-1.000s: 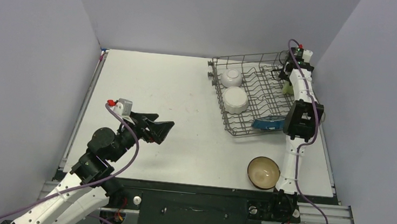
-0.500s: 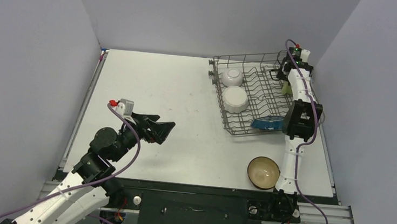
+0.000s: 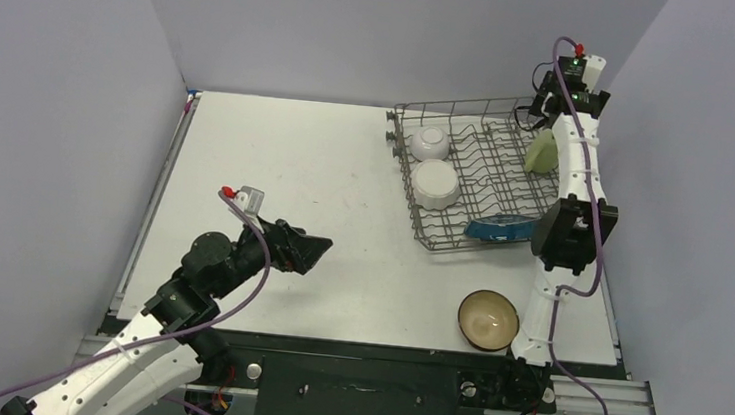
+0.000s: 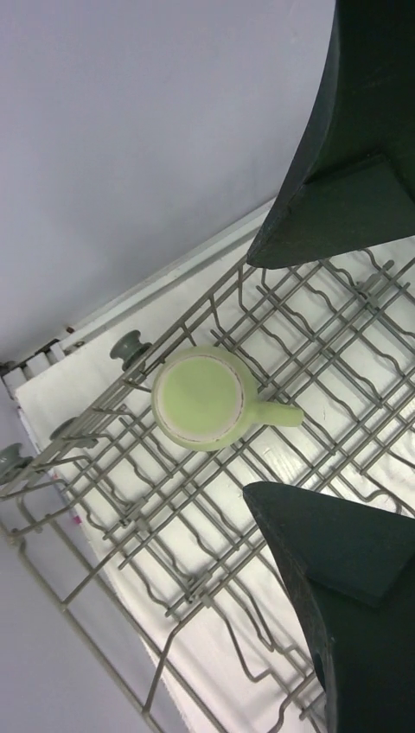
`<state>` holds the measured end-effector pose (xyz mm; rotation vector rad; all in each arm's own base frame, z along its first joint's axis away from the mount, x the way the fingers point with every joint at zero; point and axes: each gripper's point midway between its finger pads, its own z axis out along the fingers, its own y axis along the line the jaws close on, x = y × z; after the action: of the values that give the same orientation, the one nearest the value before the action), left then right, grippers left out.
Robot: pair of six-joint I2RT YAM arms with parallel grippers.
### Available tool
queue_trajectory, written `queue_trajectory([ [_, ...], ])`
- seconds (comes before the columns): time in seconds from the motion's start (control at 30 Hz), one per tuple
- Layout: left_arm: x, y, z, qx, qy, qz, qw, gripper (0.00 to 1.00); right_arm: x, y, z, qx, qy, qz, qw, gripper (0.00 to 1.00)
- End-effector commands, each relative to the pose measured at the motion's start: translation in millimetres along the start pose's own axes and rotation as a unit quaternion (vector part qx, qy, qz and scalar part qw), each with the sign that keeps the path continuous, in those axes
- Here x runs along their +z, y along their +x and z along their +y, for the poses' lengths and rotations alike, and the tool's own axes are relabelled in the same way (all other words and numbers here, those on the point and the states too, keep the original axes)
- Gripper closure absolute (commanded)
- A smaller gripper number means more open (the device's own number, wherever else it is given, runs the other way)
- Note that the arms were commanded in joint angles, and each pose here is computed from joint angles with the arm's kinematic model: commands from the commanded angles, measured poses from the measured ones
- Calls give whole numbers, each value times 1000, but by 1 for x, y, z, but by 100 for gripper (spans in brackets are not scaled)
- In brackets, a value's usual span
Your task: Load the mixed dishes into the dish rack
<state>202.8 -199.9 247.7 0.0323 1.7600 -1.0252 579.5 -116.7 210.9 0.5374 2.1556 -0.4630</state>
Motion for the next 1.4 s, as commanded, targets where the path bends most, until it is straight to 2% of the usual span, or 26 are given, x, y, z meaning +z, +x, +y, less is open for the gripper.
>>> queue_trajectory([
  [0.0, 1, 6, -5, -17, 12, 18, 1000, 4, -30, -22, -17, 20, 13, -20, 1000, 11],
  [0.13, 8, 13, -6, -27, 18, 32, 999, 4, -50, -17, -20, 39, 8, -10, 999, 10],
  [0.23, 16, 15, -12, -28, 30, 30, 999, 3, -64, 6, -20, 49, 6, 15, 999, 10],
  [0.33, 26, 31, -18, -24, 31, 48, 998, 4, -105, 10, -28, 56, 14, 4, 998, 10],
  [0.37, 29, 33, -22, -22, 34, 49, 998, 4, -109, 27, -26, 47, 18, 18, 999, 10],
  [0.47, 38, 58, -42, 0, 40, 73, 997, 4, -162, 35, -33, 49, 13, -5, 999, 10],
  [0.5, 40, 62, -50, 5, 45, 75, 996, 4, -167, 53, -33, 43, 14, 6, 999, 10],
  [0.53, 44, 72, -60, 16, 47, 84, 995, 4, -189, 46, -42, 61, -1, -12, 998, 10],
  [0.57, 45, 78, -67, 20, 50, 89, 995, 3, -192, 65, -43, 58, -8, 2, 998, 10],
  [0.6, 49, 90, -79, 30, 53, 98, 993, 3, -213, 60, -47, 77, -42, -13, 996, 10],
  [0.7, 63, 121, -96, 52, 44, 118, 991, 3, -237, 97, -48, 85, -98, 8, 992, 10],
  [0.73, 62, 125, -116, 52, 61, 120, 990, 3, -252, 107, -51, 92, -126, 9, 988, 10],
  [0.9, 88, 174, -149, 108, 23, 136, 985, 0, -303, 125, -85, 138, -161, -31, 977, 10],
  [1.03, 114, 202, -155, 168, -44, 132, 976, 0, -331, 132, -107, 172, -175, -60, 968, 10],
  [1.07, 116, 207, -146, 190, -67, 139, 969, 0, -335, 134, -112, 174, -171, -61, 968, 10],
  [1.17, 134, 224, -142, 225, -104, 142, 958, 9, -347, 135, -138, 187, -142, -86, 968, 10],
  [1.37, 156, 258, -140, 254, -110, 161, 947, 27, -365, 139, -166, 225, -124, -129, 958, 10],
])
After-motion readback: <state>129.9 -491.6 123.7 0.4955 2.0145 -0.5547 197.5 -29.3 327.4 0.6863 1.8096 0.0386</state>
